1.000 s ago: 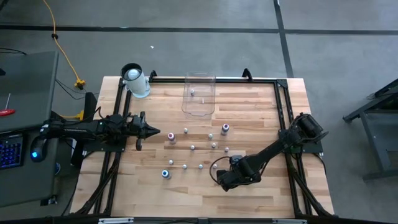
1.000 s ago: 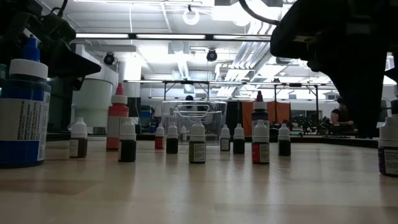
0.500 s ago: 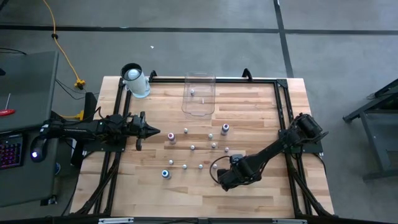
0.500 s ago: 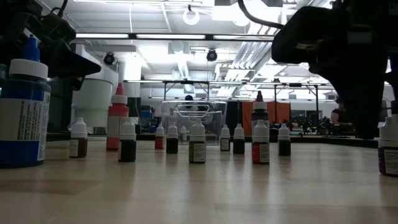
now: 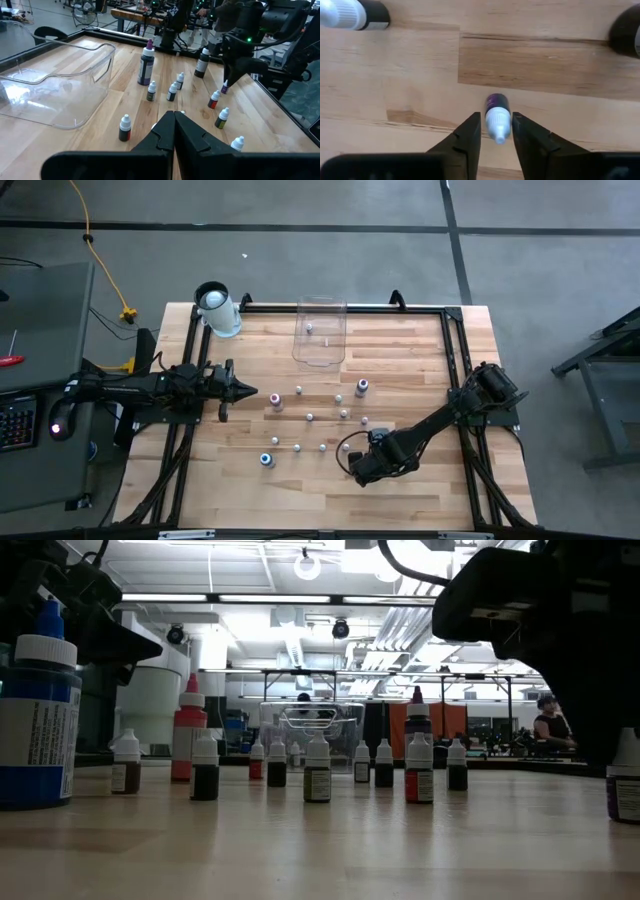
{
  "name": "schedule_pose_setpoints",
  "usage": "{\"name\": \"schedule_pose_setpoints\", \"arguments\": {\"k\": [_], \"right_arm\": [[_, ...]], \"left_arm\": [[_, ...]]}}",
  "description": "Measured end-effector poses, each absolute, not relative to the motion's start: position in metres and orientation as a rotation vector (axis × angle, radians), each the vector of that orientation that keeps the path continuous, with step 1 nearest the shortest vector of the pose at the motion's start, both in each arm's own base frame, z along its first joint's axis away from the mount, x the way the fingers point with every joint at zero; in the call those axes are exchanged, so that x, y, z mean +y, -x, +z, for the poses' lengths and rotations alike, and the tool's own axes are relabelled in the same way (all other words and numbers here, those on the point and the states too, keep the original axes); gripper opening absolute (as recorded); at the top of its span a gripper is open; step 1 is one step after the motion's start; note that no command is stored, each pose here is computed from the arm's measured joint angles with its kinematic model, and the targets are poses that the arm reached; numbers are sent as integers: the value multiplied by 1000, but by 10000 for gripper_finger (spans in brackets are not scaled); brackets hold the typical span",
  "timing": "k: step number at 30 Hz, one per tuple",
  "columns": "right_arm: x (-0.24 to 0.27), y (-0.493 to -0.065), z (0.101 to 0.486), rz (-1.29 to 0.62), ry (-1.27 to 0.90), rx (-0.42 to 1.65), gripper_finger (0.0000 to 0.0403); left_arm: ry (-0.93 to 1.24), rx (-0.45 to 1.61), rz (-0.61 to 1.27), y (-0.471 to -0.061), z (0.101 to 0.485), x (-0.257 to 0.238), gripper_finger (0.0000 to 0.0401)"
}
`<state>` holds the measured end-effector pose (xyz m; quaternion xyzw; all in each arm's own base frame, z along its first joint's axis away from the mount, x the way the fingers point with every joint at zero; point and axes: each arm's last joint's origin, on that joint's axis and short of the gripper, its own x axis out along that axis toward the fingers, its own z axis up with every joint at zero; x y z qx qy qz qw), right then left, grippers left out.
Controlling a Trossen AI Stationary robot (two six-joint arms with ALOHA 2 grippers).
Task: Pick & Place food coloring
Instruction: Put the small violet food coloring bottle into the container
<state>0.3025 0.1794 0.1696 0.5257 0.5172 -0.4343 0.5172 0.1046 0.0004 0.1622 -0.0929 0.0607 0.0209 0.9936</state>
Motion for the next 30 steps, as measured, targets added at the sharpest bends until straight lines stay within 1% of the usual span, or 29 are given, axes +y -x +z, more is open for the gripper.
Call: {"name": "schedule_pose_setpoints", "arguments": {"k": [12,23,30], "right_arm": [[180,-302,170,-1027,-1257,1268,56],[182,-305,172,-993,-1280,1279,48],[185,-311,192,-973,-1279,1261,47]], "left_arm": [[186,122,41,-105,162,0,1],[186,122,42,-105,162,0,1],[186,122,42,-105,162,0,1]]}}
